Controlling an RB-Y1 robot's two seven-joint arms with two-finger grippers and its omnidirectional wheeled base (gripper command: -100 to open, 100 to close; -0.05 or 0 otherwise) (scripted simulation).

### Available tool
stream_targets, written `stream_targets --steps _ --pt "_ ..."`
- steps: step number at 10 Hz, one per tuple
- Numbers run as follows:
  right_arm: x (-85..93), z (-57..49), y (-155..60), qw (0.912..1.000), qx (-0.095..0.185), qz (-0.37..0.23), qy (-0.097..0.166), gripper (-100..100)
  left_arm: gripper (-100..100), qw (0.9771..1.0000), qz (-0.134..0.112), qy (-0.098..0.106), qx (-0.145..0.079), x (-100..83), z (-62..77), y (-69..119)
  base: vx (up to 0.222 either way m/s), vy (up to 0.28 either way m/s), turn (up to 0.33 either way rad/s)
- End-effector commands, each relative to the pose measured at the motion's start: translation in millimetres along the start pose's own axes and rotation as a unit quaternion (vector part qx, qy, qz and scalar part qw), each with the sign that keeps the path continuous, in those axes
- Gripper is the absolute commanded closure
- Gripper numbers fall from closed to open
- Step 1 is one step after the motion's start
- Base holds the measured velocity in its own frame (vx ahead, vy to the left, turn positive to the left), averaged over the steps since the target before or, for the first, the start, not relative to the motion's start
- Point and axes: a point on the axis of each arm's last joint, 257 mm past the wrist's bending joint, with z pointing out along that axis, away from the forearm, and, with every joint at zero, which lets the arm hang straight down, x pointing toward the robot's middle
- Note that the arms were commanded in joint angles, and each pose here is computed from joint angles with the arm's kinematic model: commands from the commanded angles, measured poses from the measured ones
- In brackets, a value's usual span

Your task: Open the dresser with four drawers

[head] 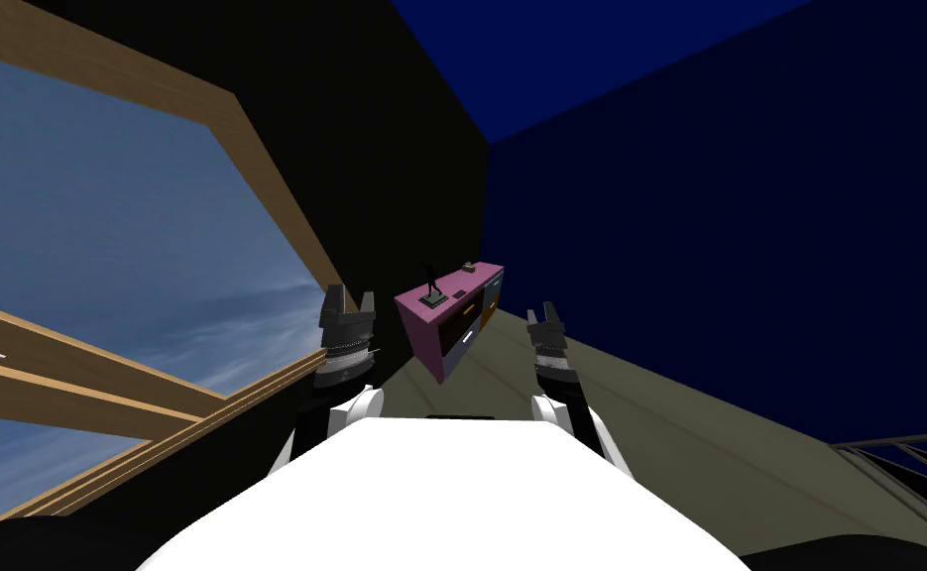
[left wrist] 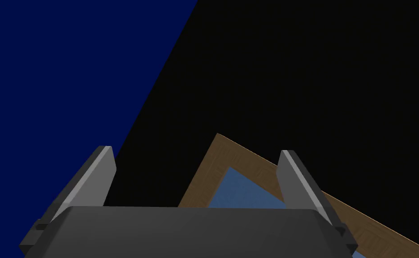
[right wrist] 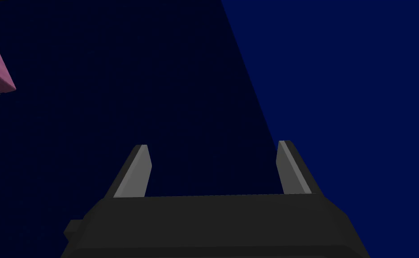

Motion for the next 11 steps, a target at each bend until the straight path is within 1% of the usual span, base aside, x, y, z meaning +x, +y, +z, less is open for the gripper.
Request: stream_targets --steps 1,9,10,11 --pt "0.0 0.0 0 1.0000 0.000 0.000 0.000 0 0 1.0000 0.000 0.000 0.000 0.0 0.0 0.0 0.000 0.000 0.000" --pt "0.0 0.0 0 1.0000 0.000 0.000 0.000 0 0 1.0000 0.000 0.000 0.000 0.0 0.1 -0.2 0.000 0.000 0.000" --pt "7.2 -0.3 -5 0.9996 0.008 -0.020 0.020 -100 0 1.0000 0.000 0.000 0.000 0.0 0.1 -0.2 0.023 -0.005 0.032" --pt "13.3 -0.7 -10 0.9986 0.014 -0.037 0.034 -100 0 1.0000 0.000 0.000 0.000 0.0 0.0 0.0 0.039 -0.024 0.061"
